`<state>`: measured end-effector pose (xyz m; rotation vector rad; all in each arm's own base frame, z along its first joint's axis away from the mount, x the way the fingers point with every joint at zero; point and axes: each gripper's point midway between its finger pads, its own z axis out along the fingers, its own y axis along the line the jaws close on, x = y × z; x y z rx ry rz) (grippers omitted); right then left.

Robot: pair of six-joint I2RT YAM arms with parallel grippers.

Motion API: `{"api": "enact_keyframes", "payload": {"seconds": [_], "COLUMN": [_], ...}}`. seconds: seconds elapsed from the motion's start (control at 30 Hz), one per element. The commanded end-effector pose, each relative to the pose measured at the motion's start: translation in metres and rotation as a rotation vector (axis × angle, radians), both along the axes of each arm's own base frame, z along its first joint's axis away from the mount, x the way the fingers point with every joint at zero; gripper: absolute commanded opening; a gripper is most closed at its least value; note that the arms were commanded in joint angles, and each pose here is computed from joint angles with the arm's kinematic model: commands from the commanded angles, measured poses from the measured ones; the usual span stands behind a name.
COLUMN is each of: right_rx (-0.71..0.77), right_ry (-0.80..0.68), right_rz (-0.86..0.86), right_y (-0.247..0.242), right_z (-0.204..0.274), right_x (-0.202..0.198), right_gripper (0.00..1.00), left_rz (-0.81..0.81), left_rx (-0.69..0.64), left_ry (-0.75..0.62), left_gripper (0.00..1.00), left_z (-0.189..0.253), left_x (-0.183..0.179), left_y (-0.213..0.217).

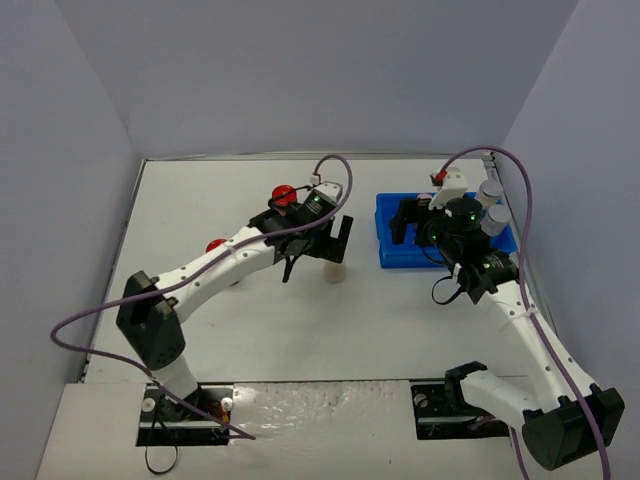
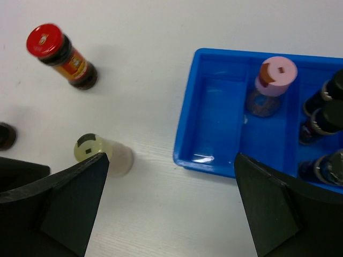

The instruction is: Organize the condiment bottles

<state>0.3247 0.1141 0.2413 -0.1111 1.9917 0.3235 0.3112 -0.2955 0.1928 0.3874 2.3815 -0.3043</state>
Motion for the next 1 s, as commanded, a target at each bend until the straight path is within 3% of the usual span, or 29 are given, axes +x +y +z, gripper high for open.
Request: {"api": "enact_keyframes", "payload": {"seconds": [0.0,0.17,0.3,0.43,0.67,0.97], "right_rx": [-0.026,-0.078,-0.123,-0.169,-0.219,-0.244], "right_ry": [-0.023,0.037,0.109,0.073,0.085,0.175], "right_rz": [-0.001,0.103,0.306,0.486,0.651,0.678], "right_y": [0.026,0.068,0.109,0.136,0.158,0.17], "right_z": [0.006,-0.024,-0.059,-0.063,-0.083,-0.123], "right_x": [0.012,0.01,0.005,0.004,0.004,0.014], "right_gripper": [1.0,1.0,1.0,1.0,1.0,0.92], "left_rz": [0.153,0.265,0.389,0.471,0.508,0.514], "left_rx": [-0.121,-0.086,-0.06,-0.028,0.052,0.024], "left_ry": [-0.187,-0.247,-0.334,-0.39,-0.444,-0.519], "left_gripper": [0.97,0.97,0.97,0.97,0.97,0.97], "left_z": [0.074,0.071,0.073,0.068,0.045,0.048], "left_x": [0.009,-0.004,-0.026,-0.048,-0.082,-0.088], "left_y": [0.057,0.125,0.192,0.238,0.276,0.281]}}
